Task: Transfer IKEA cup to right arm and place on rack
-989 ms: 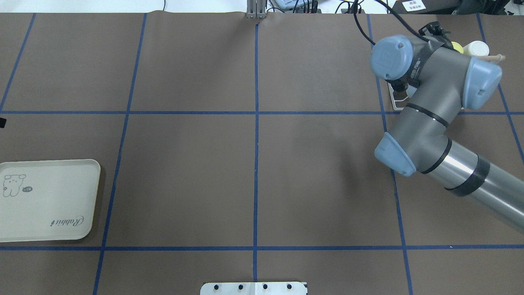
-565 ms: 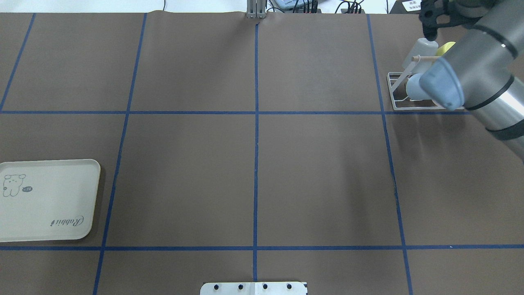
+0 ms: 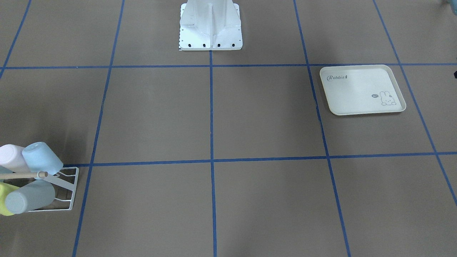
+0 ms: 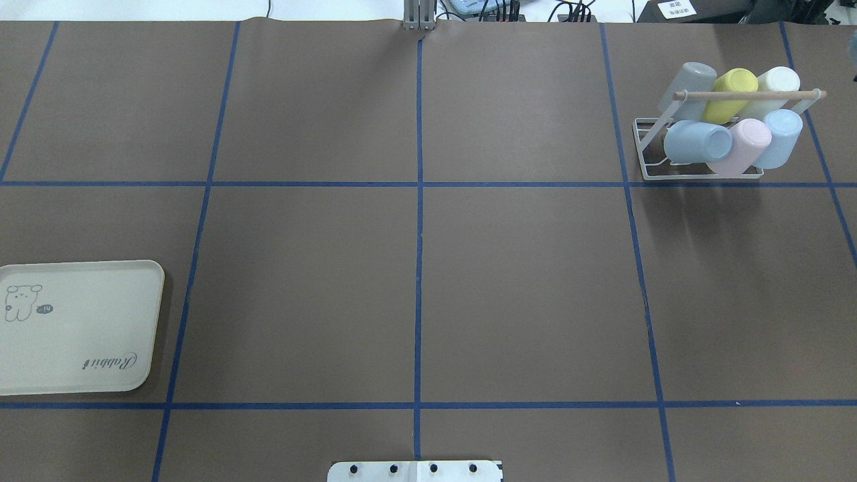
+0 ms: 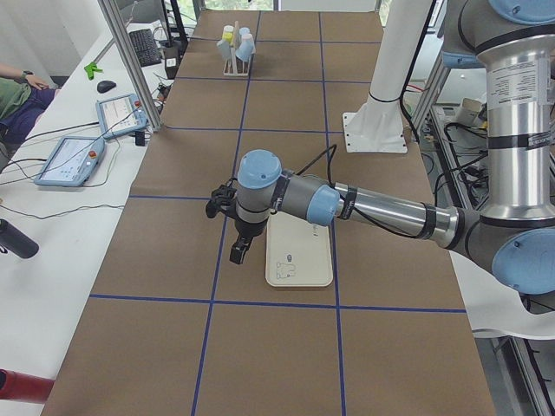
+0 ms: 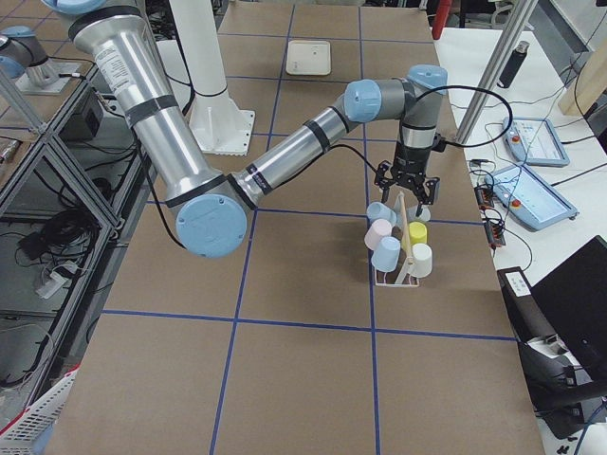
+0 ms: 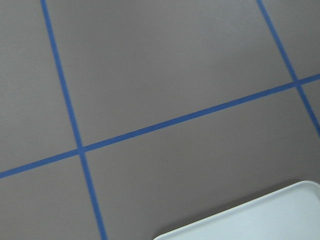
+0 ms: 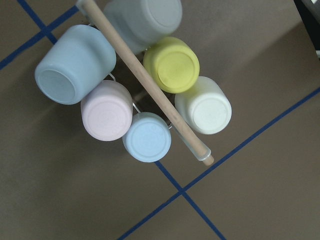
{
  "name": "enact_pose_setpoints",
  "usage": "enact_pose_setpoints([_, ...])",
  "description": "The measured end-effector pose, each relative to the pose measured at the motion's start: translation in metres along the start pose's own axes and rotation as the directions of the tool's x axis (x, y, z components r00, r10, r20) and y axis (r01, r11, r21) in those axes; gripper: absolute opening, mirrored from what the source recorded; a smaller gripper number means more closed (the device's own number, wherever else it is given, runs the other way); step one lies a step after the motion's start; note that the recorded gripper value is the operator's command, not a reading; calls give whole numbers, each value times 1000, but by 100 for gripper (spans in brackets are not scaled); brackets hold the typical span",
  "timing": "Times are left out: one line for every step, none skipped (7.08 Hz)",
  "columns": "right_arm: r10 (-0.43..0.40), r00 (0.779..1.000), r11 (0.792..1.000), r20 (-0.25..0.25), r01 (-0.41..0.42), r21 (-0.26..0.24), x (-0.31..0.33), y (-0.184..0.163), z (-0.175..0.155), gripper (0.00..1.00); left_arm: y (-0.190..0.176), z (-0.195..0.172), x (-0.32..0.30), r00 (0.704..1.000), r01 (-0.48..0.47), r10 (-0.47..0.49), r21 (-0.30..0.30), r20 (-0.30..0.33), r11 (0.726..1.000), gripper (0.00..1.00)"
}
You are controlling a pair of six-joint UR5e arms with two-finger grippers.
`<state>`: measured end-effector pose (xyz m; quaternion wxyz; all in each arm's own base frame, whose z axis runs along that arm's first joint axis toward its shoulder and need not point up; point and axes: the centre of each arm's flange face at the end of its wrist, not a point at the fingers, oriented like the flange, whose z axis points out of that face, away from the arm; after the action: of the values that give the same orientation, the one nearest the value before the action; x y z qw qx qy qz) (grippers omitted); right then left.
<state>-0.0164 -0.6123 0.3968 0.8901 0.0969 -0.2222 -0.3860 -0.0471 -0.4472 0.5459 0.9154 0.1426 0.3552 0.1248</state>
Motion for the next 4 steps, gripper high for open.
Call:
enact_pose_setpoints([152,987,988,59,-154,18,22,47,11,99,8,-10,-14,1000,20,-20,-7,10,1000,100])
enact_pose_setpoints([312,942,948,122,-317,23,36,100,37,100,16,-15,-25,999,44,-44,-8,17,999,100])
enact_pose_setpoints([429,888,898,167,-439,24,39,152,75,100,32,-12,-38,997,78,-78,-23,30,997,100])
enact_pose_setpoints([502,844,856,191,-516,28,30,197,114,100,50,-3,-50,993,109,-107,-48,47,993,100])
